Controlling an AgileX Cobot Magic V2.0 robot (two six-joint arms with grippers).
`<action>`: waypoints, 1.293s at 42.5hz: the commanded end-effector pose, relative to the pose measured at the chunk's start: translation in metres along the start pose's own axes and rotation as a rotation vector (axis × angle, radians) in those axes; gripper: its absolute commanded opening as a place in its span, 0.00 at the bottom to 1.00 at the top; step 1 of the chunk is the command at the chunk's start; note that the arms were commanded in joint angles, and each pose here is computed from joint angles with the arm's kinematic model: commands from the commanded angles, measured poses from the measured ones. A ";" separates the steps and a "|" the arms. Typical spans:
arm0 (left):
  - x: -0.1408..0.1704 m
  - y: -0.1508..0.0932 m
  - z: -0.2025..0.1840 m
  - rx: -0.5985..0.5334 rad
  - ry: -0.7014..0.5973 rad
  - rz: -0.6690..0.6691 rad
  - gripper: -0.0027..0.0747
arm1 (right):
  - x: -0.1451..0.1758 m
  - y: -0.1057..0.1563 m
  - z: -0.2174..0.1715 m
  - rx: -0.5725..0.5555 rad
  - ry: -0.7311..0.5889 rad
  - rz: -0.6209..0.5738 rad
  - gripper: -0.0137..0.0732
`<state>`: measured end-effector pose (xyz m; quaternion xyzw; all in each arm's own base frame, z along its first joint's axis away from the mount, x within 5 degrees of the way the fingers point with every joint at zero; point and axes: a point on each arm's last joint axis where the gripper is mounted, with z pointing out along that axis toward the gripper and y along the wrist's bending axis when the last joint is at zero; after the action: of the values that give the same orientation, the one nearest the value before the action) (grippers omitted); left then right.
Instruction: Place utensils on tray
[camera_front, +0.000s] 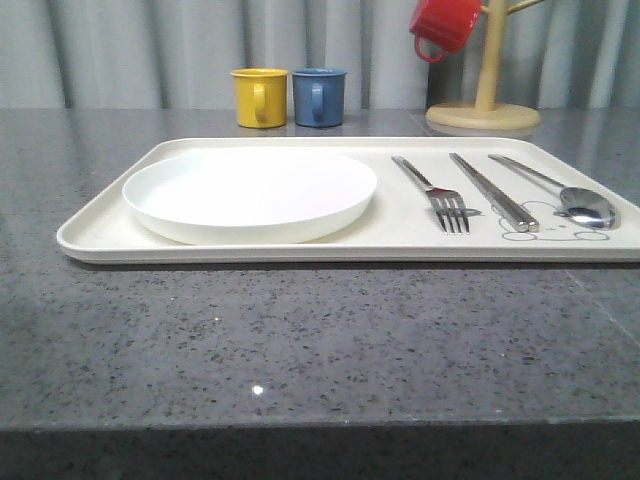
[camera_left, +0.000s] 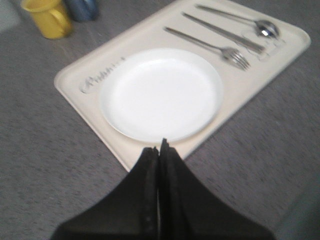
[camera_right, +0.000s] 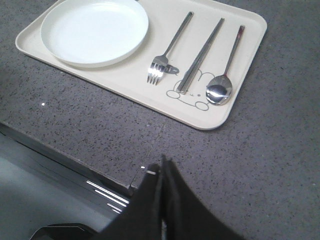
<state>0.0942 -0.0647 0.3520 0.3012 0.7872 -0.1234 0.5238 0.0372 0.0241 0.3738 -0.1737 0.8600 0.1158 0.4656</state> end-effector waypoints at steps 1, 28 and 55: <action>-0.004 0.013 -0.013 -0.138 -0.236 -0.038 0.01 | -0.010 -0.001 -0.003 0.014 -0.080 0.001 0.03; 0.147 0.012 -0.006 -0.623 -0.578 -0.163 0.01 | -0.010 -0.001 -0.003 0.014 -0.080 0.001 0.03; 0.153 0.010 -0.008 -0.651 -0.574 -0.165 0.01 | -0.010 -0.001 -0.003 0.014 -0.076 0.001 0.03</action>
<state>0.0555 -0.0004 0.2160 0.0193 0.6605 0.0154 0.7504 0.0372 0.0241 0.3738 -0.1737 0.8600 0.1158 0.4656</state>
